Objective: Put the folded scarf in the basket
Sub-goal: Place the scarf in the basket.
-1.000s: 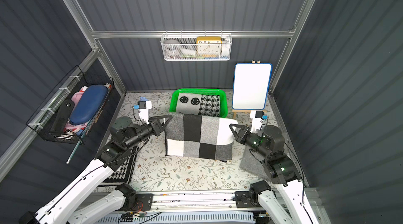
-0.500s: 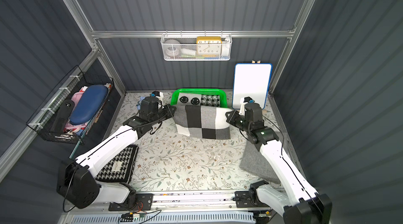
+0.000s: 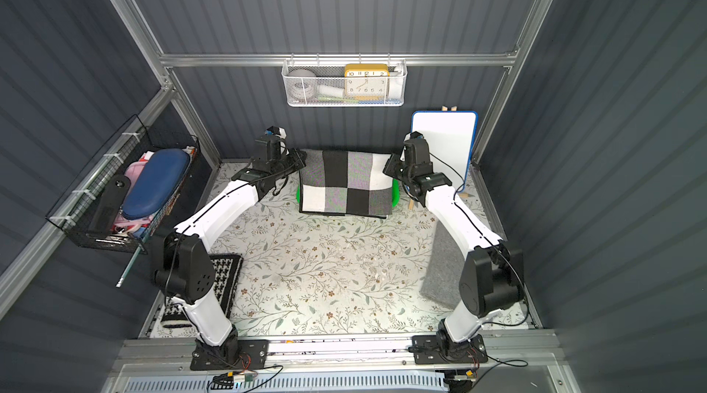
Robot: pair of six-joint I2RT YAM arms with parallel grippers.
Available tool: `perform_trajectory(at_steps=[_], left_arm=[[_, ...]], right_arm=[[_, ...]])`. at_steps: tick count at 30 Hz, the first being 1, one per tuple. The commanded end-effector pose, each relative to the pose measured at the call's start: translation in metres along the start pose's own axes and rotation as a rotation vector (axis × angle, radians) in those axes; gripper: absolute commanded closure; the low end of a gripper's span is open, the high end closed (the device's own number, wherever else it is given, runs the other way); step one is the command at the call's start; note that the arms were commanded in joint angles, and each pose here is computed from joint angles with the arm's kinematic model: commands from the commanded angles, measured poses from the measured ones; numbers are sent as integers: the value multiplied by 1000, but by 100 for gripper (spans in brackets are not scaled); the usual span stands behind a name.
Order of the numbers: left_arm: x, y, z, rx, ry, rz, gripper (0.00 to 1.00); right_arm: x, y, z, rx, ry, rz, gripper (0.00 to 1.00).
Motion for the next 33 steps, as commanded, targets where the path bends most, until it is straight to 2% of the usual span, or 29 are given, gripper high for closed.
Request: perform_trajectory(at_steps=[1,10,16,25,26,27,28,29,30,31,32,33], left_arm=[[10,-13,32,-104,-29,38,100],[25,-56,41,-104,-35,57,100],[35,-81,31,-67,-38,63,100],[41,-92,35,-74,-45,67,100],[39,-92,36,-78,-49,60,99],[36,-92,38,-82,-57,46,93],[33,-90,41,-88,-66,31,76],[30,-89,43,-92,-73,16,44],[26,-88,46,-96,-77,2,20],[22,-86,50,-99,-82,-12,6],[16,-83,52,-92,-88,-40,1],[10,-80,54,-86,-92,-69,1]], right_arm=[[-9,-14,31,-111,45,-86,100],[-19,-58,37,-100,65,-127,100],[-29,-80,30,-71,53,-142,100],[-34,-94,31,-80,63,-159,100],[-33,-95,33,-81,67,-153,94],[-32,-96,35,-81,70,-149,86],[-30,-97,38,-80,72,-144,76],[-27,-97,41,-77,72,-135,62],[-26,-96,43,-74,70,-131,55],[-23,-94,44,-63,68,-122,48],[-21,-92,46,-58,66,-114,45],[-19,-87,46,-52,61,-105,42]])
Point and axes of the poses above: each gripper's point midway between its finger pads, its own y axis back along the fingers, its own x axis along the line the jaws close on, z = x × y, the point moved 6 cm from there along y, back along the fingers, and after that the axes turned 7 degrees about y, right-handed, at the moved point
